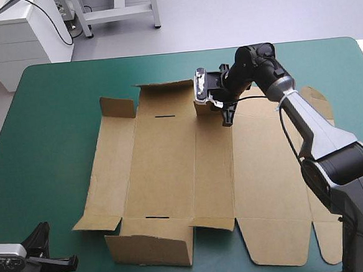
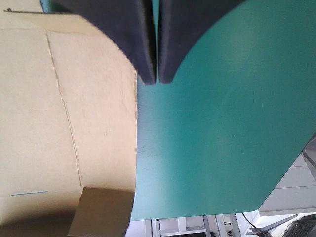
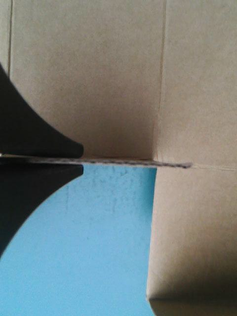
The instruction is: Fold the box
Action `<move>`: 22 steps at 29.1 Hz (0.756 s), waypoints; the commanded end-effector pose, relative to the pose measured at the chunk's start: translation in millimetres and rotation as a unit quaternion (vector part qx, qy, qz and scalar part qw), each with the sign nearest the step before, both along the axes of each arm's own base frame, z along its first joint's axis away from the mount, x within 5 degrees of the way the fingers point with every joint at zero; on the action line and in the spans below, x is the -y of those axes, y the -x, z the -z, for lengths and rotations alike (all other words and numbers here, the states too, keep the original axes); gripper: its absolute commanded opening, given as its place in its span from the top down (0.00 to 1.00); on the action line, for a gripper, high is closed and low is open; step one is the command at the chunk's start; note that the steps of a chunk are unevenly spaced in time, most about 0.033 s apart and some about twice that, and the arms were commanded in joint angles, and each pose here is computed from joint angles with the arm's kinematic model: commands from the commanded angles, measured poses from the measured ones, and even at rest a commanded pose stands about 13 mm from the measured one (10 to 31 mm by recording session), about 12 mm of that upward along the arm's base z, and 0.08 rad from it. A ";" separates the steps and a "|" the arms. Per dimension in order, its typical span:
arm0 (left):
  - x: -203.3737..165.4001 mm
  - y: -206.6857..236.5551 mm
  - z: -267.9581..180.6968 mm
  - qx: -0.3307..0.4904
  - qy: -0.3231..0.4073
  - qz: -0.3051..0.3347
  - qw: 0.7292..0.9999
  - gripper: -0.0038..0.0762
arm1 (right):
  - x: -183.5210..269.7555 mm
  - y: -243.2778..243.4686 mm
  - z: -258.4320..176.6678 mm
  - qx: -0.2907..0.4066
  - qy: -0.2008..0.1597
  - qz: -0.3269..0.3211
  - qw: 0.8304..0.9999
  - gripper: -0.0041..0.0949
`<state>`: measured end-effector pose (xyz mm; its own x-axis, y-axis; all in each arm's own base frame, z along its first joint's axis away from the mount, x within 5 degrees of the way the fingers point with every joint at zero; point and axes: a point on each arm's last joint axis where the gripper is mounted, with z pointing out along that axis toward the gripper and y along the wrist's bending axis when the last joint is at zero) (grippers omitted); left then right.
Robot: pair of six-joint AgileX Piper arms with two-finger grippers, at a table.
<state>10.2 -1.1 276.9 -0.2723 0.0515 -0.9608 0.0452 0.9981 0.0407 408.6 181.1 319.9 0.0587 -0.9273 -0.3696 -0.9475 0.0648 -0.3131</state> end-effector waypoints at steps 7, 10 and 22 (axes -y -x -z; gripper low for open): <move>0.3 1.7 -12.7 0.049 0.008 0.002 0.999 0.96 | -7.9 -2.6 -14.3 0.038 -0.034 0.003 0.999 0.98; 0.3 1.7 -12.7 0.049 0.008 0.002 0.999 0.96 | -10.0 -2.5 -15.9 0.033 -0.052 0.013 0.998 0.97; 0.3 1.7 -12.7 0.049 0.008 0.002 0.999 0.96 | -8.0 -3.4 -23.2 0.026 -0.069 0.068 0.995 0.49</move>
